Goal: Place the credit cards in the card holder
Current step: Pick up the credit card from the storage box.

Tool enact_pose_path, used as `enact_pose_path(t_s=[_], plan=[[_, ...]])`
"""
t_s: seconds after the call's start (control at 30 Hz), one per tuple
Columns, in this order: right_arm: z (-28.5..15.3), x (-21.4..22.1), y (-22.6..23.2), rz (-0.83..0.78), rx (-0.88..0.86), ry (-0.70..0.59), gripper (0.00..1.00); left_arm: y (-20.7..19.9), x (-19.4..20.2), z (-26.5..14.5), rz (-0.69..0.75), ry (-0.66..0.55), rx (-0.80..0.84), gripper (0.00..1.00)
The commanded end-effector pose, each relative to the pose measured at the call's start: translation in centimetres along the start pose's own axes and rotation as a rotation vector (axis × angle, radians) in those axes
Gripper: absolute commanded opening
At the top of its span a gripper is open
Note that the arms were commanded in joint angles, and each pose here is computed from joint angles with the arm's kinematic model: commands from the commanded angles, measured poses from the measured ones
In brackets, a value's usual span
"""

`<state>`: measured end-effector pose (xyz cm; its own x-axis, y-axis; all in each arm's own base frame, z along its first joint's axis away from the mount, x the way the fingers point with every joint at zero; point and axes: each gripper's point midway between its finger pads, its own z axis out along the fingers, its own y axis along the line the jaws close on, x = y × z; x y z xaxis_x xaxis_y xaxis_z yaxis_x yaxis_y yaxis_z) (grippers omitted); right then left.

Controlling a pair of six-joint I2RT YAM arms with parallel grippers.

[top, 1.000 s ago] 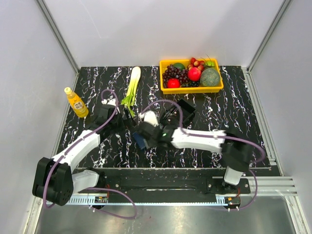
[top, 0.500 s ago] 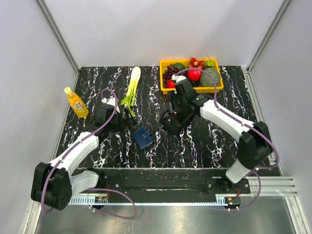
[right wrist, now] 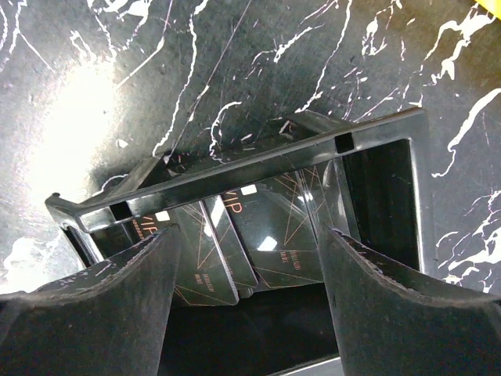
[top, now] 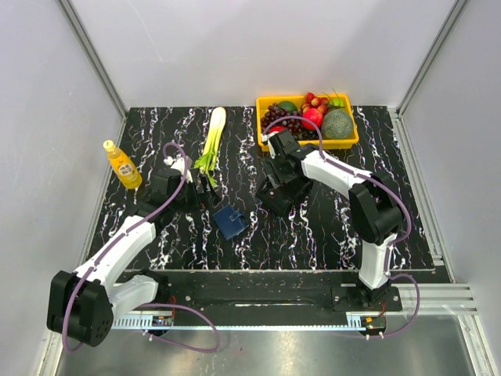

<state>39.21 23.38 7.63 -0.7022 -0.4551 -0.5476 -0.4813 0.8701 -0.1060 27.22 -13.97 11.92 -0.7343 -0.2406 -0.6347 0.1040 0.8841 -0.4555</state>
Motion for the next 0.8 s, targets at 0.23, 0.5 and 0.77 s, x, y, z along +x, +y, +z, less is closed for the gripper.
enact_pose_path(t_s=[0.23, 0.5, 0.77], plan=[[0.9, 0.8, 0.2, -0.039, -0.012, 0.033, 0.78, -1.4, -1.1, 0.1, 0.037, -0.023, 0.066, 0.99], [0.6, 1.3, 0.4, -0.027, -0.008, 0.066, 0.8, -1.4, -0.7, 0.6, 0.026, -0.007, 0.072, 0.99], [0.5, 2.0, 1.1, 0.016, -0.04, 0.101, 0.79, -1.6, -0.9, 0.5, 0.027, -0.008, 0.076, 0.99]])
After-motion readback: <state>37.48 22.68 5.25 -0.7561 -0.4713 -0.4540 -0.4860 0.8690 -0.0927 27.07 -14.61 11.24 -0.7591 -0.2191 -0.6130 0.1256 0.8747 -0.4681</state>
